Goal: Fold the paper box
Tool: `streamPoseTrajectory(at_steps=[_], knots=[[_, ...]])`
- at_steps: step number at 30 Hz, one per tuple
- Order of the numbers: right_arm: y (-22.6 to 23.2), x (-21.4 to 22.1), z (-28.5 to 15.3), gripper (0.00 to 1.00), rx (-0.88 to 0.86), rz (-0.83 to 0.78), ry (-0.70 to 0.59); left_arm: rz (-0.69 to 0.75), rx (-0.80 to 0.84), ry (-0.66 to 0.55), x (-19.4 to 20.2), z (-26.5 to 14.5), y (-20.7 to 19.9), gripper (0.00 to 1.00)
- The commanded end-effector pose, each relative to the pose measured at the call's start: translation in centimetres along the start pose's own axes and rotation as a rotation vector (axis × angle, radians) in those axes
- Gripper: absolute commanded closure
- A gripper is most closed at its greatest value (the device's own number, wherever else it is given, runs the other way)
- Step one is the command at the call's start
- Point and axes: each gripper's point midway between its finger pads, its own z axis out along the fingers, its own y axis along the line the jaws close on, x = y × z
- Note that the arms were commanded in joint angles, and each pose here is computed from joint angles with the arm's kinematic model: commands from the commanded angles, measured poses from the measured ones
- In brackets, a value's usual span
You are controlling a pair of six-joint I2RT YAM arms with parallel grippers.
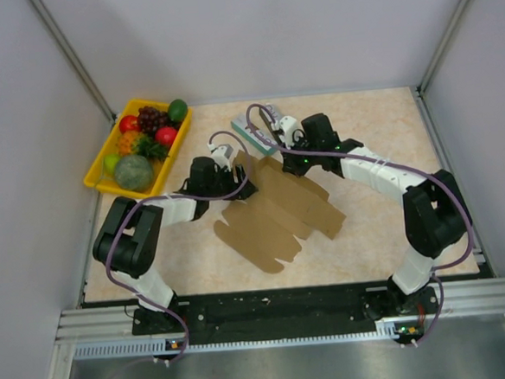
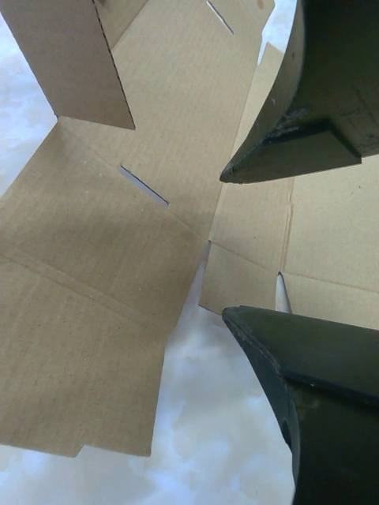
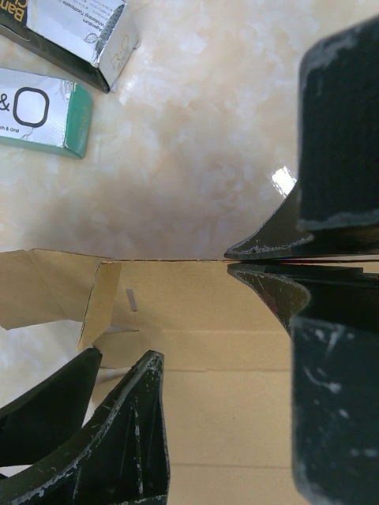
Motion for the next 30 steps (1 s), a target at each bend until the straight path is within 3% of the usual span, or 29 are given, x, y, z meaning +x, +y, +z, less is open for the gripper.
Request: streamPoseTrajectory(at_steps=[1, 6, 13, 22, 30], knots=[[0.2, -1.4, 0.3, 1.00, 0.002, -0.041, -0.044, 0.071, -0.038, -0.049, -1.2, 0.1, 0.2, 0.27], [0.5, -1.5, 0.2, 1.00, -0.018, -0.043, -0.045, 0.148, -0.001, -0.002, -1.7, -0.4, -0.6, 0.21], [0.9, -1.7, 0.0, 1.00, -0.040, -0.064, -0.049, 0.066, 0.090, 0.059, -1.6, -1.0, 0.5, 0.22], [1.1, -2.0, -0.1, 1.00, -0.053, -0.065, -0.056, 0.041, 0.174, 0.083, -0.7, -0.6, -0.4, 0.45], [1.3, -2.2, -0.2, 1.00, -0.055, -0.059, -0.062, 0.094, 0.100, 0.058, 0.8, -0.8, -0.7, 0.61]])
